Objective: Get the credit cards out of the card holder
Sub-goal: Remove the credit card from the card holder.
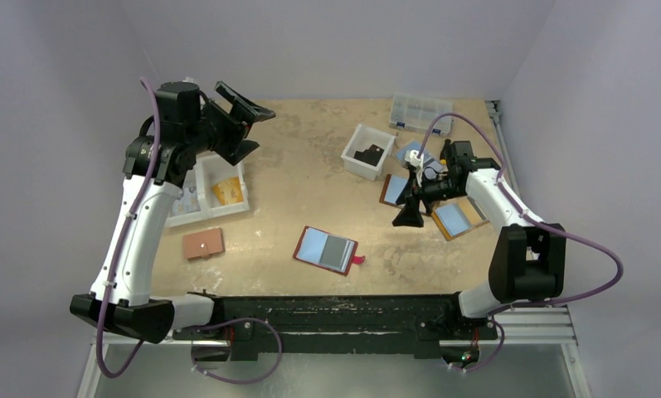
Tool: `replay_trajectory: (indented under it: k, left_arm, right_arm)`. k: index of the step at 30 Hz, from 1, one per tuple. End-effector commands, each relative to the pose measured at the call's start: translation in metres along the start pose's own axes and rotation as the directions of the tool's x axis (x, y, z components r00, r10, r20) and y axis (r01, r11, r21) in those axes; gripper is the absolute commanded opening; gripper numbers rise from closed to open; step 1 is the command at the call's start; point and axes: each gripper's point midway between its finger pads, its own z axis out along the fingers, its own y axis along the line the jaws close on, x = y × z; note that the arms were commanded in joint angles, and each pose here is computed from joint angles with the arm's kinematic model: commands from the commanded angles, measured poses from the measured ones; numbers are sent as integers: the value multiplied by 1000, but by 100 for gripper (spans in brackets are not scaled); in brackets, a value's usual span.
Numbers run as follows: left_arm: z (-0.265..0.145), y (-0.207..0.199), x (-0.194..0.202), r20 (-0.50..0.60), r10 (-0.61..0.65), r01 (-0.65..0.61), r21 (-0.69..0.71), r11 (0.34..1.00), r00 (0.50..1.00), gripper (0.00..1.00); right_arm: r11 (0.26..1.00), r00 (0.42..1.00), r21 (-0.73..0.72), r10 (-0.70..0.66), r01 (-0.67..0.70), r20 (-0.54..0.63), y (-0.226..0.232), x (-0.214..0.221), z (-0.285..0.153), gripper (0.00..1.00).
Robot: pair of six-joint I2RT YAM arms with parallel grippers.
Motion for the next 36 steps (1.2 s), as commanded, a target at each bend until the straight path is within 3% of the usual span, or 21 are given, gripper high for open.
replay_trajectory:
  k: [1,5,10,14,19,26,31,35,36]
  left_arm:
    - [-15,-34,1,14,8,-10,127,992,1000,89]
    - [-14,-26,3,36,76,-81,154,985,996,91]
    - [-2,16,21,46,168,-174,181,968,985,98]
    - [-1,27,40,42,245,-247,294,923,969,99]
    - [1,30,70,6,219,-193,497,846,976,99]
    - [24,84,133,-160,435,-360,355,863,886,98]
    - [41,124,175,-196,525,-476,251,843,828,98]
    - [55,149,215,-244,616,-594,162,788,749,98]
    - [57,150,223,-247,648,-636,138,760,721,98]
  right_arm:
    - [1000,999,-9,-20,20,29,1,-7,-1,83]
    - [999,999,-20,-29,30,33,2,-13,-4,83]
    - [999,999,15,-49,49,14,0,-21,-13,82]
    - [997,998,37,-69,68,9,-3,-29,-18,83]
    - [997,997,4,-71,71,-2,-3,-19,-11,83]
    - [978,991,-165,-130,129,3,37,-15,7,82]
    - [976,982,-123,-184,178,-41,51,-7,20,82]
    - [973,978,-97,-209,207,-7,61,-9,19,82]
    - [972,976,-92,-216,215,-4,63,-8,18,70]
